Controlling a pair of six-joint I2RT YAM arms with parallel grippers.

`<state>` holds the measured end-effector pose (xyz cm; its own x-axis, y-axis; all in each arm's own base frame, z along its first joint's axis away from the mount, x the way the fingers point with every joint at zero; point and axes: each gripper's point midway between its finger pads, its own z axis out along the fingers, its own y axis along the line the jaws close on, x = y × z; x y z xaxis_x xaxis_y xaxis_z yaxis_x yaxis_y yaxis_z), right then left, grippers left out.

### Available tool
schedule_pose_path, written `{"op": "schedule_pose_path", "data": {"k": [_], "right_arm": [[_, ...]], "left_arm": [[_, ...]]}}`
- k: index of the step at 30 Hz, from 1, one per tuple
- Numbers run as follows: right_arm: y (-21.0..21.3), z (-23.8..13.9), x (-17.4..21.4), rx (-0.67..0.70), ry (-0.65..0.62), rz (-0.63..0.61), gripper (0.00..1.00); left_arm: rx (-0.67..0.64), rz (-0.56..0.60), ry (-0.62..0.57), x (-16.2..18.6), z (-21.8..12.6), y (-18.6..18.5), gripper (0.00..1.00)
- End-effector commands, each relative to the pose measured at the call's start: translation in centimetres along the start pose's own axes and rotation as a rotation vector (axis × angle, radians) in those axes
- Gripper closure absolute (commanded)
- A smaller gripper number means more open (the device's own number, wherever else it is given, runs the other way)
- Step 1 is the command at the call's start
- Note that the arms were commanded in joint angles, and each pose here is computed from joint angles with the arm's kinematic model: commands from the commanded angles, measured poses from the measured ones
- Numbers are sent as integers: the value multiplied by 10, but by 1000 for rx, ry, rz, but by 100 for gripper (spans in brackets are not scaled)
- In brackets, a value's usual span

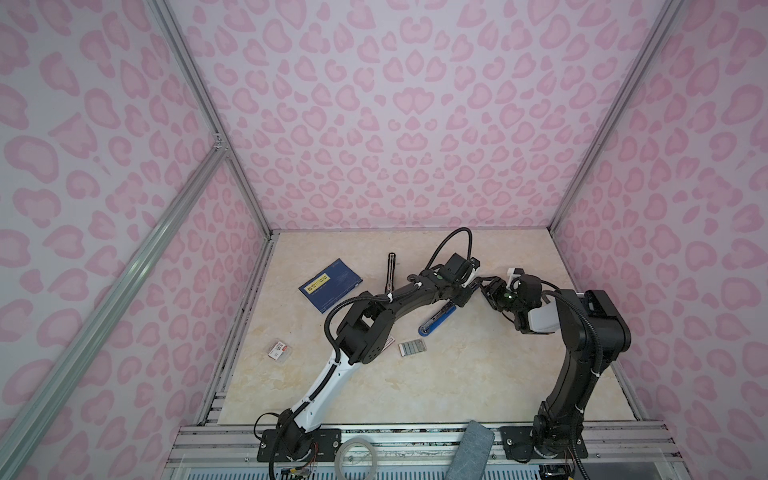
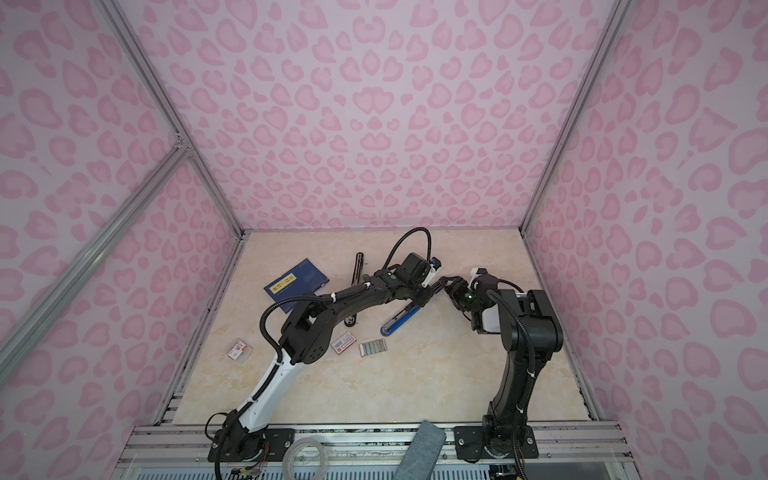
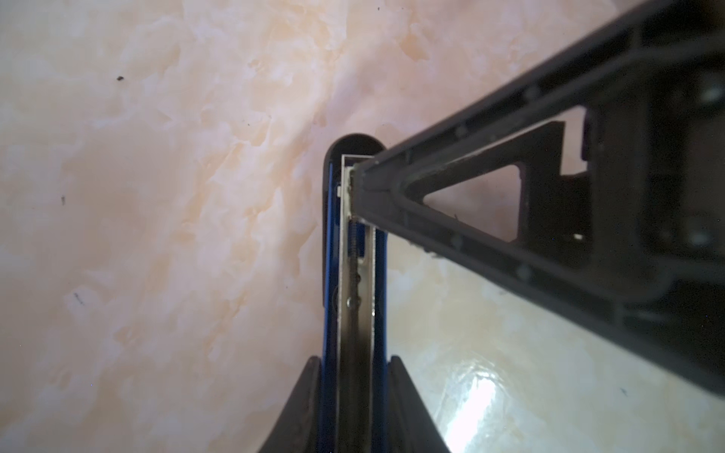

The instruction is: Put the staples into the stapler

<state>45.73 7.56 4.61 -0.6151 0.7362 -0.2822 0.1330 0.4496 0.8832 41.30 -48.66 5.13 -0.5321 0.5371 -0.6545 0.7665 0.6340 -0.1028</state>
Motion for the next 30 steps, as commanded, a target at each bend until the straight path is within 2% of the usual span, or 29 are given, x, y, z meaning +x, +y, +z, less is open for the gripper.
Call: {"op": "schedule_pose_path", "data": {"k": [1,6,9,14,19,25,28,30], "right_arm": [[15,4,-5,-83,-7,-3,39],[14,12,-9,-112,-8,16,42],[13,14,-12,-139,-17,28,48],[6,13,-14,-153,-31,35,56],[4,10,-15,-162,-41,30,56],[3,9,-15,-174,-44,25,56],[4,7,-14,-182,-43,25,56],[5,6,-13,-186,-41,21,56]], "left_arm": [[32,19,-113,-39,-27,-11,96],[52,25,-110,-37,-24,-18,96],[55,26,-104,-35,-23,-18,93],[39,30,-93,-32,-20,-15,75],[13,20,-94,-35,-29,-11,58],[-45,15,-126,-38,-65,-5,54],[-64,10,-165,-31,-96,-3,54],[-73,-10,-203,-21,-118,1,50]]}}
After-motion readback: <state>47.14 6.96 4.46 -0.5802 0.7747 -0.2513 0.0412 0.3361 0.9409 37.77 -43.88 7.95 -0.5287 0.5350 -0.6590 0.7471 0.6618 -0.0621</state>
